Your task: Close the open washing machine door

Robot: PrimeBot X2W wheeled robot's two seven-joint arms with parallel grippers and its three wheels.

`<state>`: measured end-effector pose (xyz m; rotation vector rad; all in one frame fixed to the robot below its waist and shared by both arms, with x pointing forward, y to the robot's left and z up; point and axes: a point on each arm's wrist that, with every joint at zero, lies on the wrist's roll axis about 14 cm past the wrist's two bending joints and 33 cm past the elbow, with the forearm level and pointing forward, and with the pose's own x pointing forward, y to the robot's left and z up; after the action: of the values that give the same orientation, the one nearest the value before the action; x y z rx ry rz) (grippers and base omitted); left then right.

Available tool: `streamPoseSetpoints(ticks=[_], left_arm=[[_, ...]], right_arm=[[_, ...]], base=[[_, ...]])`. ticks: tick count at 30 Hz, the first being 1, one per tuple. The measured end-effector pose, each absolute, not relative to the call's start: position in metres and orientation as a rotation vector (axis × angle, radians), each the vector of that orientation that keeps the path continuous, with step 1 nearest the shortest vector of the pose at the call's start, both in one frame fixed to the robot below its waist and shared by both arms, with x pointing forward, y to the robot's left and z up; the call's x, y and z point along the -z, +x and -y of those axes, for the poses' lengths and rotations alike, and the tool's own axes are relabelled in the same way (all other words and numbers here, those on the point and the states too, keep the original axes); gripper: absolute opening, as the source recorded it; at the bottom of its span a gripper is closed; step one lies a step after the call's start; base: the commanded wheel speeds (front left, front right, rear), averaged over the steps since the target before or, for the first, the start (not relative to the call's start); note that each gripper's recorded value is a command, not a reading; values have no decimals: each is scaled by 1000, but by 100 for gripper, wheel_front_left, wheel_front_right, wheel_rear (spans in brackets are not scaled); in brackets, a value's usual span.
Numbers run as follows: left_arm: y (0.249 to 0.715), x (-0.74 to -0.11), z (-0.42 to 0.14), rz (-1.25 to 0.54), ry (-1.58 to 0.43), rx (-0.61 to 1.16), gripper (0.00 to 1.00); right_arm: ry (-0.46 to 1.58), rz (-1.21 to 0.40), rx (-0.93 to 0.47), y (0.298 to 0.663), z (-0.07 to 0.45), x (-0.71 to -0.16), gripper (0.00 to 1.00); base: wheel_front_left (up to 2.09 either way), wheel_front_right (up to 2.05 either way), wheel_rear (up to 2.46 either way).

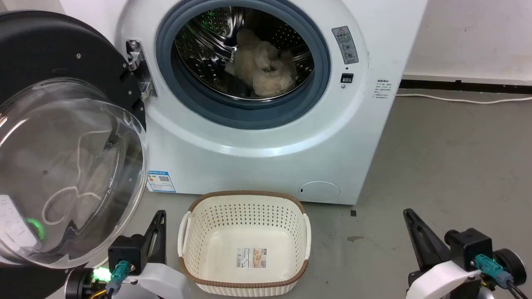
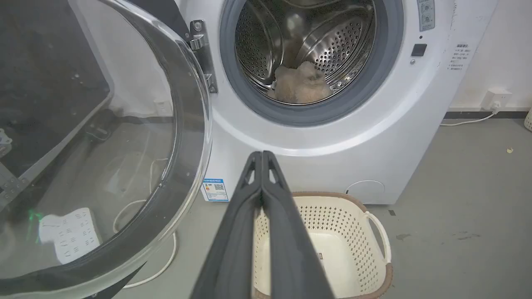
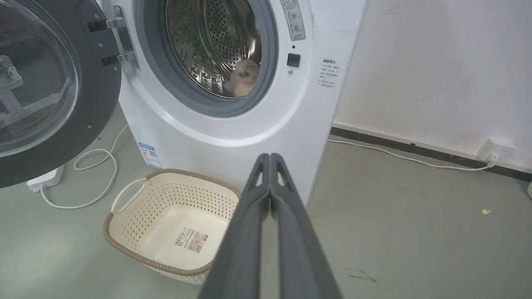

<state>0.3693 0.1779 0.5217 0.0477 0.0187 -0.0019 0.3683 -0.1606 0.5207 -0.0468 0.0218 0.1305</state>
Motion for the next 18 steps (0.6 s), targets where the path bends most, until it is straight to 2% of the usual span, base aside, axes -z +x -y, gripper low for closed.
streamPoseSetpoints(ticks=[18], left_arm=[[369,-522,-178,-19,48,2,0]], right_arm=[[-47,-22,-130,368,161,-521,0]], base=[[0,0,0]])
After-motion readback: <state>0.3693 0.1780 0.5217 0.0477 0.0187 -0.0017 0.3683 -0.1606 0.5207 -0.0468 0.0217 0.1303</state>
